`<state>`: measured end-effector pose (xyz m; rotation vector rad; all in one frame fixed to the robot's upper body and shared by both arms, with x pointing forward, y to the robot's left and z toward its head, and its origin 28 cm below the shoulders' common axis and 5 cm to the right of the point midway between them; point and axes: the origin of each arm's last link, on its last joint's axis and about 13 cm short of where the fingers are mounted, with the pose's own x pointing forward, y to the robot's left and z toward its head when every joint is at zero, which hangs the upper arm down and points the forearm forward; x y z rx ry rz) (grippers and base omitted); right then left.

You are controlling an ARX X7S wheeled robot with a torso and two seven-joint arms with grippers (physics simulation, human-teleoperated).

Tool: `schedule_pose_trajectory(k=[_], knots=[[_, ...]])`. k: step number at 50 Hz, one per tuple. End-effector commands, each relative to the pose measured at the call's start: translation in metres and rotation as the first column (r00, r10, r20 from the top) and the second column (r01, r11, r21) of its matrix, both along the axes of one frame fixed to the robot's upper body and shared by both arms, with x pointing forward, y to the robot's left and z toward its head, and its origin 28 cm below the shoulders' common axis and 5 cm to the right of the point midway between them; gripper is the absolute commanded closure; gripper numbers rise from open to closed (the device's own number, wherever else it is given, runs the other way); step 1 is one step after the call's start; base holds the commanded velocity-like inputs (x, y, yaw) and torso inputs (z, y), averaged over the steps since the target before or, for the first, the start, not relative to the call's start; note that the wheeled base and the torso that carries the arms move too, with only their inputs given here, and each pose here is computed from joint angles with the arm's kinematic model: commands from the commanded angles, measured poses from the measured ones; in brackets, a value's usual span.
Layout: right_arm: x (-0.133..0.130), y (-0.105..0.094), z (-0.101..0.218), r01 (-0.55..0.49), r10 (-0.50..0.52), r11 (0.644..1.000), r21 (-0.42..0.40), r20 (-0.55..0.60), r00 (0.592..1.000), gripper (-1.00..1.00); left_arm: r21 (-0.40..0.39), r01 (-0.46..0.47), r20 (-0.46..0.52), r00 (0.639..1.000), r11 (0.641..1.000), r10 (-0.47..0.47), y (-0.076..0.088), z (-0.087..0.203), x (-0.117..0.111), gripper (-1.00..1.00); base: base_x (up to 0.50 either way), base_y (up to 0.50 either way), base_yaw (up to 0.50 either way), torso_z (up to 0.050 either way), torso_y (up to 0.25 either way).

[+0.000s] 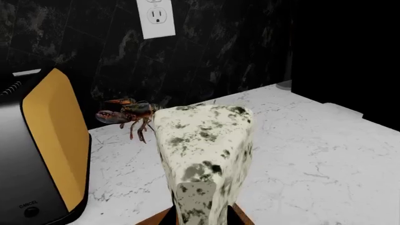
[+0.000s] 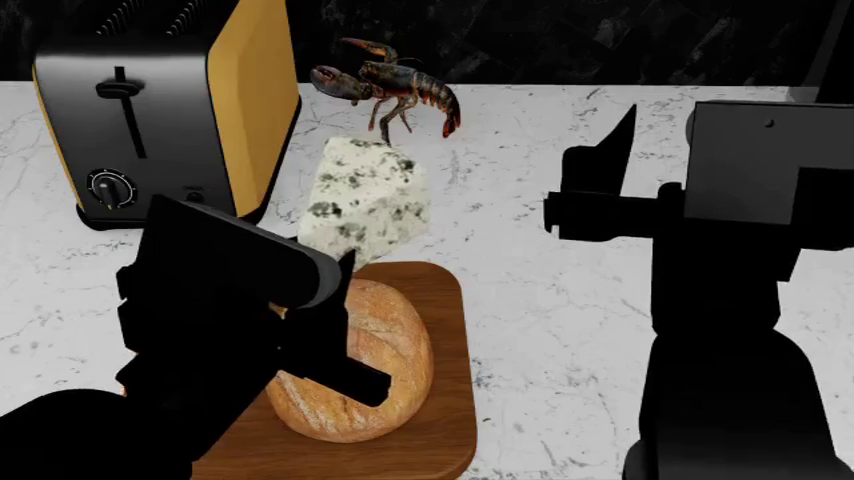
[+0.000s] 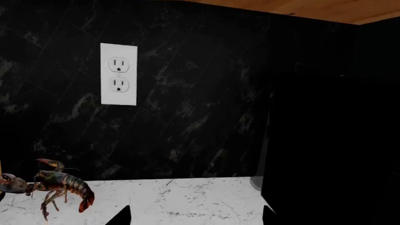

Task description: Pick up the wedge of cheese and place it on the slice of bread to prepare a simple cheese on bread dish.

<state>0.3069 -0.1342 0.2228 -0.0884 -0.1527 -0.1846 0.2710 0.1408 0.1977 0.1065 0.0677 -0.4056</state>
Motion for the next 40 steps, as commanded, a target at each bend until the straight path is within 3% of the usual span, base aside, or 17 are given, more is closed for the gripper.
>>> schedule_pose_trajectory(k=[1, 18, 29, 40], knots=[[-0.001, 0.0, 0.0, 0.001, -0.001, 1.0, 0.002, -0.007, 1.0, -1.0, -0.03, -0.02, 0.004, 1.0, 0.999, 0.02, 0.006, 0.007, -0.011, 1.0, 0.0, 0.0, 0.0, 0.0, 0.0], [-0.001, 0.0, 0.0, 0.002, -0.002, 1.0, 0.0, -0.004, 1.0, -1.0, -0.027, -0.032, -0.003, 0.999, 0.999, 0.032, 0.01, 0.001, -0.024, 1.0, 0.0, 0.0, 0.0, 0.0, 0.0], [-0.001, 0.0, 0.001, 0.002, -0.002, 1.0, 0.0, -0.004, 1.0, -1.0, -0.057, 0.002, -0.058, 0.998, 0.998, -0.005, 0.01, -0.012, -0.025, 1.0, 0.0, 0.0, 0.0, 0.0, 0.0], [-0.001, 0.001, -0.001, -0.001, 0.001, 1.0, -0.003, -0.009, 1.0, -1.0, -0.059, -0.029, -0.084, 0.996, 0.998, 0.024, 0.016, -0.019, -0.031, 1.0, 0.0, 0.0, 0.0, 0.0, 0.0]])
